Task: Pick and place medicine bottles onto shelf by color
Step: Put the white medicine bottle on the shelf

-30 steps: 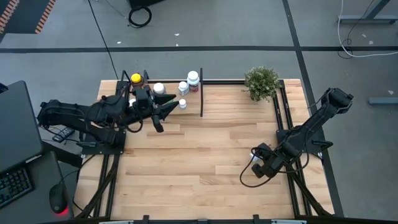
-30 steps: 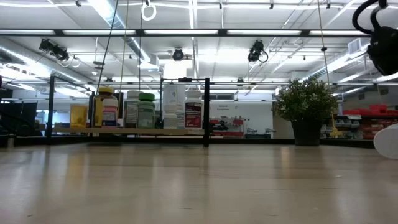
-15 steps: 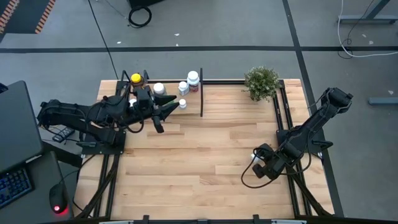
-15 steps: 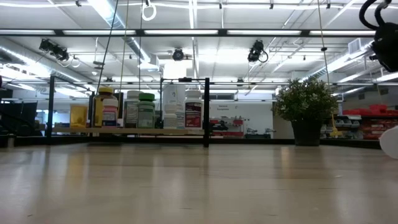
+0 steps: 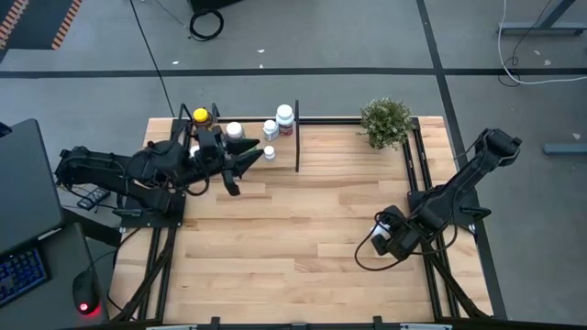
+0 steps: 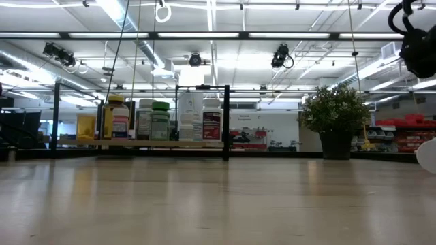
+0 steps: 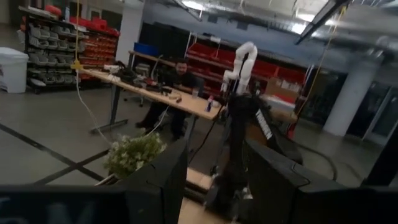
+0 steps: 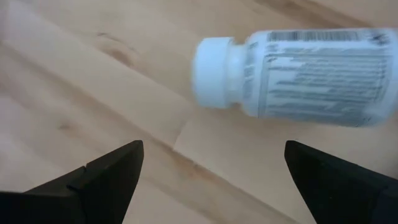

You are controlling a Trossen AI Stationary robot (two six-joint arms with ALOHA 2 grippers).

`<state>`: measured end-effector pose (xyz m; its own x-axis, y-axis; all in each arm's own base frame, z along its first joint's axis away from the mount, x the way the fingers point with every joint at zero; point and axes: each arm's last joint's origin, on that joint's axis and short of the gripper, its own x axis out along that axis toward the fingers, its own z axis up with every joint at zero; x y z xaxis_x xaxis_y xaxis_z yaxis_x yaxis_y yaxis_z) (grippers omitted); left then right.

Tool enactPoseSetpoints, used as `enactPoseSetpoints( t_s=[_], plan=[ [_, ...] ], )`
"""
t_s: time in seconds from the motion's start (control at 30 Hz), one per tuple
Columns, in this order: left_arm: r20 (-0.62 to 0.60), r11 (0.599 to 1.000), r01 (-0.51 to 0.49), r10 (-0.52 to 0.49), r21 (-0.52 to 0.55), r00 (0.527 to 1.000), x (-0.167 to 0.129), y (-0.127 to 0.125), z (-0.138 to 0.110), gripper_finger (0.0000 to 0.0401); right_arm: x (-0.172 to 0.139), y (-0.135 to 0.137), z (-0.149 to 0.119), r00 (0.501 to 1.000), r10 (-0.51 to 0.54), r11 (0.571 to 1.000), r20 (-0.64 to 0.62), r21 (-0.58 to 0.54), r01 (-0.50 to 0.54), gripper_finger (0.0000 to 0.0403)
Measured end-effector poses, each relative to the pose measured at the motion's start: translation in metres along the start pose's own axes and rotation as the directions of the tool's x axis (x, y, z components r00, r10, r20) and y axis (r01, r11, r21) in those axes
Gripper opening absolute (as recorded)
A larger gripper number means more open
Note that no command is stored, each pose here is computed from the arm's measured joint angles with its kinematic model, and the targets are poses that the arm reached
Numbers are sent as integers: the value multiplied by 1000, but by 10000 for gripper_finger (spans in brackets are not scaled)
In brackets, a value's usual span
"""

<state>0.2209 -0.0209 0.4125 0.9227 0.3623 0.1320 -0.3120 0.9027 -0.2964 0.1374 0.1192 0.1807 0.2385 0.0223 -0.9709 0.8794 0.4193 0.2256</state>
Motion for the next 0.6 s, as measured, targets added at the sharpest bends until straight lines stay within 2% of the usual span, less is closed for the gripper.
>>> enactPoseSetpoints(
  t_s=[0.13, 0.4, 0.6],
  plan=[
    [-6, 999, 23, -23, -48, 1000, 7, -4, -6, 162, -6, 0, -1, 999, 47, 999, -23, -26, -48, 397],
    [-128, 992, 104, -112, -66, 985, 32, -15, -38, 162, -14, -2, 4, 995, 88, 990, -38, -107, -92, 389],
    [-130, 992, 123, -121, 9, 984, 37, -21, -22, 162, -16, 0, 6, 992, 115, 982, -47, -147, -121, 381]
  ],
)
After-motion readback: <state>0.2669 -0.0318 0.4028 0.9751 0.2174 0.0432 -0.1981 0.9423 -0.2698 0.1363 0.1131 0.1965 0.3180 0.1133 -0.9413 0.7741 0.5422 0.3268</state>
